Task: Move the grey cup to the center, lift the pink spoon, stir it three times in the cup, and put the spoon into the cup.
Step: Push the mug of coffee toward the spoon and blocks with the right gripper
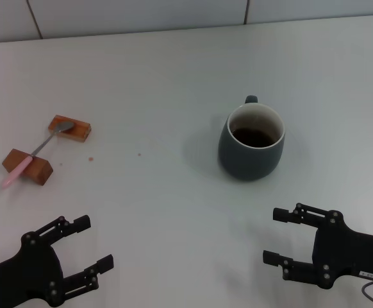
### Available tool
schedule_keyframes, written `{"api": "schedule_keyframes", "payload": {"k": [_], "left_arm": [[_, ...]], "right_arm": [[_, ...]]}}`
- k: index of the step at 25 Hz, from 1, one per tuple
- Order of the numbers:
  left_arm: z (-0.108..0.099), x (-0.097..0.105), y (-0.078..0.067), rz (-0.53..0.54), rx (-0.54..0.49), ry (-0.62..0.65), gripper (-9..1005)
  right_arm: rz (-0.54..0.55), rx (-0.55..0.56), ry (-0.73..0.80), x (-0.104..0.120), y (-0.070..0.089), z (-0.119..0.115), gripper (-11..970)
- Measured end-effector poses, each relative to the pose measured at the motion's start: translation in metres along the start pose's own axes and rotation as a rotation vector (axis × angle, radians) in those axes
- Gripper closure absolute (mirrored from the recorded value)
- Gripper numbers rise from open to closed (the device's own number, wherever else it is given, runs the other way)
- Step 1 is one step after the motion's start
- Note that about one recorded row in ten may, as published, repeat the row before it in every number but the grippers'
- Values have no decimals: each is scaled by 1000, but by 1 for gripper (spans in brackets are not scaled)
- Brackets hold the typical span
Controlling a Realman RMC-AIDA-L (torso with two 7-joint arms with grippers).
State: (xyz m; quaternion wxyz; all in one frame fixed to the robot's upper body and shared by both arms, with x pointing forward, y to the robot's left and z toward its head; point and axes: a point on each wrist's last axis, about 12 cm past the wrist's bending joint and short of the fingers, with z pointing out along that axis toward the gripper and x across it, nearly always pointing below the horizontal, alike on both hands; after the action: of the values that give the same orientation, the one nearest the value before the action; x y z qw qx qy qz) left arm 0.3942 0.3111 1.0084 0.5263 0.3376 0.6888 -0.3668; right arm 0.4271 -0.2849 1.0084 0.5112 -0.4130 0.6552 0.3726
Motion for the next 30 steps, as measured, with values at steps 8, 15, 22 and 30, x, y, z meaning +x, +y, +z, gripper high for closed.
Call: {"api": "schedule_keyframes", "payload": {"k": [8, 15, 22, 30], "left_arm": [[-1, 0, -1, -1, 1, -2, 186], [0, 0, -1, 0, 1, -3, 186], [0, 0, -2, 0, 2, -5, 187], [0, 0, -2, 0, 5, -8, 188]], "right_arm": [[6, 0, -2, 0, 1, -1, 199], [7, -1, -4, 0, 2, -1, 198], [12, -1, -8, 1, 2, -1, 200], [-71, 167, -169, -4, 7, -6, 304]]}}
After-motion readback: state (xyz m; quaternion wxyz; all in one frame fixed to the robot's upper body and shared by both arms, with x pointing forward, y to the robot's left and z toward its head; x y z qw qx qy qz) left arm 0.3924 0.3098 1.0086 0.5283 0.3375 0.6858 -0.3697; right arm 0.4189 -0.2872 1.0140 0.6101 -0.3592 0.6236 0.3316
